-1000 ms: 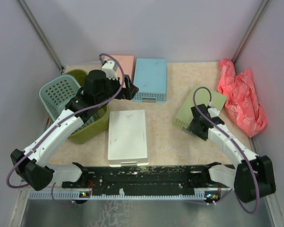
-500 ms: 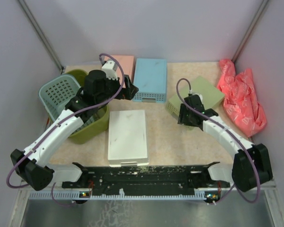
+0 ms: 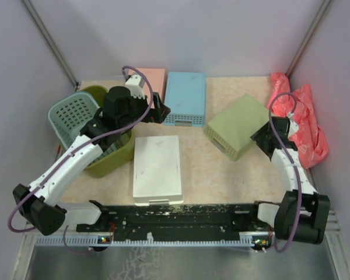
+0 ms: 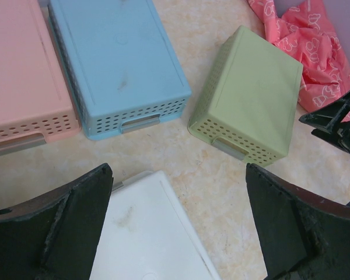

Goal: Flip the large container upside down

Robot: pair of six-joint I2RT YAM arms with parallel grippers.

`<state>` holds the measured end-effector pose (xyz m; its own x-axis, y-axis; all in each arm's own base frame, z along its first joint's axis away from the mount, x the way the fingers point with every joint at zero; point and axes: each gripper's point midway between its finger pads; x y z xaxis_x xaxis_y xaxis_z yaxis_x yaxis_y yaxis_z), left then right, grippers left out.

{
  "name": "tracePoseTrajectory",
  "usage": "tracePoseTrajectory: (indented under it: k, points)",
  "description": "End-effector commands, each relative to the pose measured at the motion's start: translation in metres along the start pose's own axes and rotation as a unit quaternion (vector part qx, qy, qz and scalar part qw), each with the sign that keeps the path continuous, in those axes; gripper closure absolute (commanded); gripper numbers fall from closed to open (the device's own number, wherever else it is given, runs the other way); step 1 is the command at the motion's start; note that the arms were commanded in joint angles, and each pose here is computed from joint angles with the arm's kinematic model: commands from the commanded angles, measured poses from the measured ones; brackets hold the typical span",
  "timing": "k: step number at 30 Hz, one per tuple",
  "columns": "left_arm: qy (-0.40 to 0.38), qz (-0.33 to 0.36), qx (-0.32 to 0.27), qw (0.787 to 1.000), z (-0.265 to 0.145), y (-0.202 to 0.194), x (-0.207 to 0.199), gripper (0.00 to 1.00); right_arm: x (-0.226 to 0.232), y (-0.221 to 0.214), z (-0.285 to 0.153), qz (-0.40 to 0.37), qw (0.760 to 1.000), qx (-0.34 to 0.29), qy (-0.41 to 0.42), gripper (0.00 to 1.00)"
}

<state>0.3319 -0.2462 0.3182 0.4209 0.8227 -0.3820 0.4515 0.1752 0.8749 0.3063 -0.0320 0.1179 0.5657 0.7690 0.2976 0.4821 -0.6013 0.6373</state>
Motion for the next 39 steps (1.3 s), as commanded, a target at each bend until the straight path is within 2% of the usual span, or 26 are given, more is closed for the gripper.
tracePoseTrajectory:
  k: [1, 6, 9, 15, 18, 22, 26, 31, 35, 39]
  points:
    - [0.003, 0.010, -0.019, 1.000, -0.012, 0.009, 0.002, 0.01, 0.020, 0.018, 0.026, 0.087, 0.994, -0.027, 0.058, 0.40]
    - [0.009, 0.014, -0.021, 1.000, -0.016, 0.010, 0.005, 0.01, 0.081, 0.030, 0.052, 0.041, 0.983, -0.003, 0.178, 0.49]
    - [0.011, 0.013, -0.021, 1.000, -0.016, 0.009, 0.006, 0.01, 0.105, 0.035, 0.072, -0.023, 0.985, 0.012, 0.173, 0.51]
    - [0.008, 0.012, -0.020, 1.000, -0.018, 0.010, 0.005, 0.01, 0.121, 0.075, 0.118, -0.049, 0.992, -0.005, 0.115, 0.50]
    - [0.011, 0.014, -0.019, 1.000, -0.019, 0.009, 0.006, 0.01, 0.127, 0.096, 0.110, -0.060, 0.992, -0.022, 0.105, 0.48]
    - [0.017, 0.014, -0.017, 1.000, -0.017, 0.007, 0.009, 0.01, 0.144, 0.109, 0.055, -0.096, 0.984, -0.086, 0.127, 0.45]
    - [0.016, 0.014, -0.016, 1.000, -0.011, 0.006, 0.009, 0.01, 0.163, 0.070, 0.000, -0.142, 0.968, -0.104, 0.178, 0.45]
    - [0.022, 0.023, -0.004, 0.999, -0.006, 0.002, 0.012, 0.01, 0.175, -0.023, -0.033, -0.207, 0.951, -0.033, 0.229, 0.45]
    - [0.039, 0.037, 0.031, 0.998, -0.002, -0.022, 0.024, 0.01, 0.180, -0.086, -0.034, -0.234, 0.938, 0.040, 0.252, 0.45]
    - [0.052, 0.045, 0.080, 0.994, -0.008, -0.050, 0.029, 0.01, 0.169, -0.081, -0.011, -0.242, 0.952, 0.035, 0.186, 0.45]
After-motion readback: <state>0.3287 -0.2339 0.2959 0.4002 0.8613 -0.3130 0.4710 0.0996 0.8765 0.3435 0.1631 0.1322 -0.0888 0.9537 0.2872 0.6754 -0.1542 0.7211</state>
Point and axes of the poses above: each gripper's point midway between its finger pads, its own z axis out along the fingers, its own x axis along the line the jaws close on, y = z × x, and after that the axes turned 4 degrees about -z, right-handed
